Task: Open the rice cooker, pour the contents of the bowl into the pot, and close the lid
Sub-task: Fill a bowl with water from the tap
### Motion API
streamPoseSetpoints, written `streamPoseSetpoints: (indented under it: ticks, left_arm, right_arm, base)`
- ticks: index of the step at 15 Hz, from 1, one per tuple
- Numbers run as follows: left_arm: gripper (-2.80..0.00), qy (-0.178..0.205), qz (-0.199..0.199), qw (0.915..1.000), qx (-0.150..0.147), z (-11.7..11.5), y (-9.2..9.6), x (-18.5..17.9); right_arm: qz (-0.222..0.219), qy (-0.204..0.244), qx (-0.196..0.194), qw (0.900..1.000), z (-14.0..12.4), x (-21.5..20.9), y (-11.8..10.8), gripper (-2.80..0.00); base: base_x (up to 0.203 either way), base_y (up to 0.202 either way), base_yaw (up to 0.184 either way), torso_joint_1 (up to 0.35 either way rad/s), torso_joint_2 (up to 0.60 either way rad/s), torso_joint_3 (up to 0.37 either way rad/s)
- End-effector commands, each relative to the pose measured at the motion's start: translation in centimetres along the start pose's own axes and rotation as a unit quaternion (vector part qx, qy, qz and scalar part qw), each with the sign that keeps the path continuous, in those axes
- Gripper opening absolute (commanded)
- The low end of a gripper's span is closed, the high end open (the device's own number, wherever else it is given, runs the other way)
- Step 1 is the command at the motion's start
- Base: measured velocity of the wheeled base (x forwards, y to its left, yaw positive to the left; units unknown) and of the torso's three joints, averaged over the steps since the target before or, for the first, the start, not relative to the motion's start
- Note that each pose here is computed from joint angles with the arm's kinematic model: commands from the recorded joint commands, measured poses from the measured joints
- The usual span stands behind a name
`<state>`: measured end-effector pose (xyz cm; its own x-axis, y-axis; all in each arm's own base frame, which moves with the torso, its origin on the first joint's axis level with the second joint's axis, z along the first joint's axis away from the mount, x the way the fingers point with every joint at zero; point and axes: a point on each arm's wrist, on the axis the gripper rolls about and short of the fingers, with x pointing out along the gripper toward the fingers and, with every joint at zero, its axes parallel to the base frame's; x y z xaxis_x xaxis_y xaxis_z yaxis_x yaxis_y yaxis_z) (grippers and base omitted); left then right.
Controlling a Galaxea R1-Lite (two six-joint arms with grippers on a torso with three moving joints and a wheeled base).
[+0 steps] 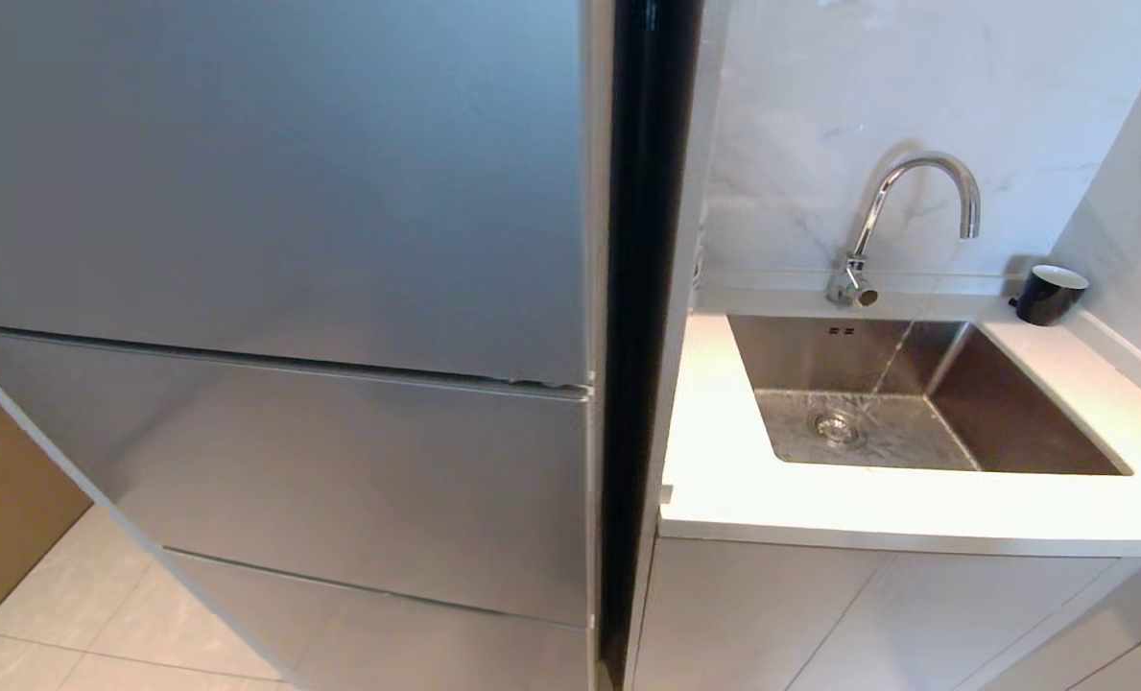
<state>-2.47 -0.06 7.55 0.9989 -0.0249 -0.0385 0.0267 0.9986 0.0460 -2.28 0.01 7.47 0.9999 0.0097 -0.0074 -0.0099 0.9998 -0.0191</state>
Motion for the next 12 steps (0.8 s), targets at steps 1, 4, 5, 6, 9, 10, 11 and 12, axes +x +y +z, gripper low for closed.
streamPoseSetpoints:
  ticks: [1, 4, 5, 6, 9, 10, 11, 12]
  left_arm:
    - [-2.80, 0.001, 0.000, 1.0000, 0.000, 0.01, 0.00, 0.01]
    - [-2.80, 0.001, 0.000, 1.0000, 0.000, 0.01, 0.00, 0.01]
    - [-2.80, 0.001, 0.000, 1.0000, 0.000, 0.01, 0.00, 0.01]
    - [-2.80, 0.001, 0.001, 1.0000, 0.000, 0.01, 0.00, 0.01]
    - [-2.80, 0.000, 0.001, 1.0000, 0.000, 0.02, 0.00, 0.01]
    - [-2.80, 0.001, 0.001, 1.0000, 0.000, 0.01, 0.00, 0.01]
    - [-2.80, 0.000, 0.001, 1.0000, 0.000, 0.01, 0.00, 0.01]
    - [-2.80, 0.000, 0.001, 1.0000, 0.000, 0.02, 0.00, 0.01]
  right_arm:
    - [0.001, 0.001, 0.000, 1.000, -0.05, 0.01, 0.00, -2.80]
    - [0.001, 0.001, 0.000, 1.000, -0.05, 0.01, 0.00, -2.80]
    - [0.001, 0.001, 0.000, 1.000, -0.05, 0.01, 0.00, -2.80]
    - [0.001, 0.000, 0.000, 1.000, -0.03, 0.01, 0.00, -2.80]
    - [0.001, 0.000, 0.000, 1.000, -0.03, 0.01, 0.00, -2.80]
    - [0.001, 0.000, 0.000, 1.000, -0.03, 0.01, 0.00, -2.80]
    - [0.001, 0.000, 0.000, 1.000, -0.03, 0.01, 0.00, -2.80]
    - [0.000, -0.001, 0.000, 1.000, -0.03, 0.02, 0.00, -2.80]
  base:
    - [0.000, -0.155, -0.003, 0.002, 0.00, 0.002]
    - [0.000, -0.172, -0.001, 0.005, 0.00, 0.002]
    - [0.000, -0.209, -0.008, 0.004, 0.01, -0.005]
    - [0.000, -0.213, -0.011, 0.007, 0.00, 0.002]
    - [0.000, -0.212, -0.007, 0.003, 0.00, 0.002]
    - [0.000, -0.216, -0.004, 0.006, 0.00, -0.007]
    - [0.000, -0.159, 0.014, -0.055, -0.03, 0.007]
    - [0.000, -0.160, 0.013, 0.020, 0.01, -0.007]
